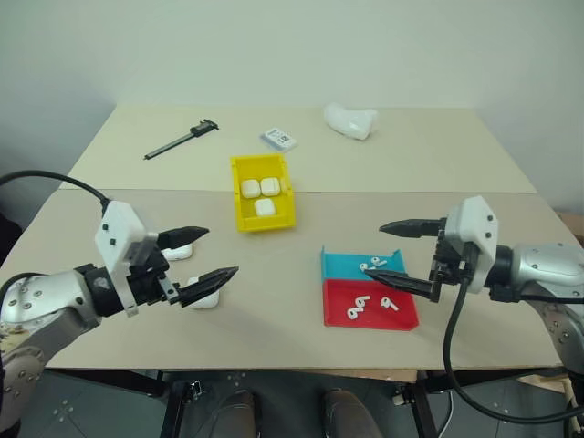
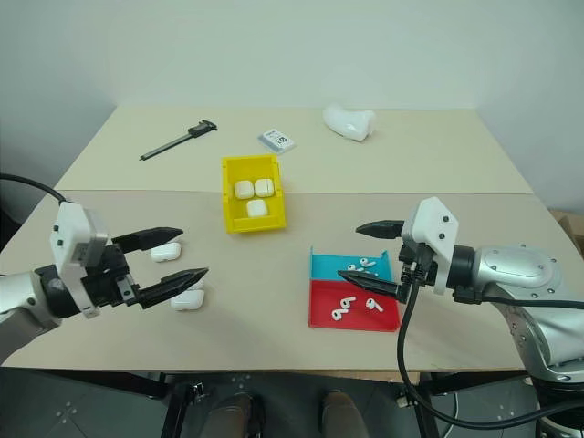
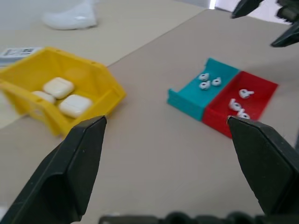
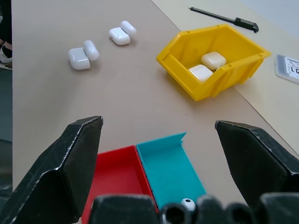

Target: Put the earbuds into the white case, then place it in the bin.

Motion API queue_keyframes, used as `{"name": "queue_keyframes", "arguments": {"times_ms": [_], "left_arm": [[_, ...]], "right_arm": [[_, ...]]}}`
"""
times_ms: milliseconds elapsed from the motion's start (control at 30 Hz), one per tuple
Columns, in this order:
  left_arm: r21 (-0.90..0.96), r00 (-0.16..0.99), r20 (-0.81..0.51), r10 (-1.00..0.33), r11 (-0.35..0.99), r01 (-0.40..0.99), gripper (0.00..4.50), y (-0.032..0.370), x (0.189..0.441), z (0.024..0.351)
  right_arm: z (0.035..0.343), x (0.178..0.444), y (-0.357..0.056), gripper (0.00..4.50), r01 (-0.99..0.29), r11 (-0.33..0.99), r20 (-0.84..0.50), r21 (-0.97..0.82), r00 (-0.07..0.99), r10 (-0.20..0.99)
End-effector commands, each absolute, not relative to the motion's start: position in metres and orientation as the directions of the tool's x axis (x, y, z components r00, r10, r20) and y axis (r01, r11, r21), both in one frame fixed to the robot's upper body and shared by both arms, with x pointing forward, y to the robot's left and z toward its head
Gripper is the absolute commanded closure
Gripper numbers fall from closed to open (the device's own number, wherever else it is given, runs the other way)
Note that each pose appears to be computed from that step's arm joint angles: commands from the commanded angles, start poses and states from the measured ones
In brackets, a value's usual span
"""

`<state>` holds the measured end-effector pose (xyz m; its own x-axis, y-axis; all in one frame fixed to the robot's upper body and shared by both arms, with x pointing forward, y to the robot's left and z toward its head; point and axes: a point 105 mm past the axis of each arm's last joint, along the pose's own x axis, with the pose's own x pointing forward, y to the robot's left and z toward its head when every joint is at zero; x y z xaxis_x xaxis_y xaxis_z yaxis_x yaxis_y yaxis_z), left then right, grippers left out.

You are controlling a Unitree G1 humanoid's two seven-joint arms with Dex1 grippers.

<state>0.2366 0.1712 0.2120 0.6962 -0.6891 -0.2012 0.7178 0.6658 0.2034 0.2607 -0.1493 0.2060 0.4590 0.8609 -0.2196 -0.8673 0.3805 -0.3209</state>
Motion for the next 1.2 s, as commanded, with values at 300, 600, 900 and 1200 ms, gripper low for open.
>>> {"name": "queue_keyframes", "arguments": {"times_ms": [300,600,900,1200], "left_arm": [[0.132,0.652,-0.633,-0.417,0.772,0.622,0.00,0.200,0.242,0.195],[0.079,0.677,-0.704,-0.214,0.924,0.374,0.00,0.233,0.281,0.197],[0.093,0.674,-0.737,-0.037,0.983,0.156,0.00,0.253,0.313,0.197],[0.066,0.594,-0.804,0.028,0.997,0.042,0.00,0.248,0.334,0.187]], "right_arm": [[0.208,0.259,-0.140,0.04,-0.868,0.378,-0.194,-0.322,0.451,0.871],[0.200,0.256,-0.134,0.04,-0.869,0.393,-0.178,-0.302,0.456,0.872],[0.193,0.254,-0.124,0.04,-0.866,0.409,-0.153,-0.287,0.463,0.873],[0.189,0.253,-0.109,0.04,-0.856,0.434,-0.102,-0.281,0.476,0.873]]}}
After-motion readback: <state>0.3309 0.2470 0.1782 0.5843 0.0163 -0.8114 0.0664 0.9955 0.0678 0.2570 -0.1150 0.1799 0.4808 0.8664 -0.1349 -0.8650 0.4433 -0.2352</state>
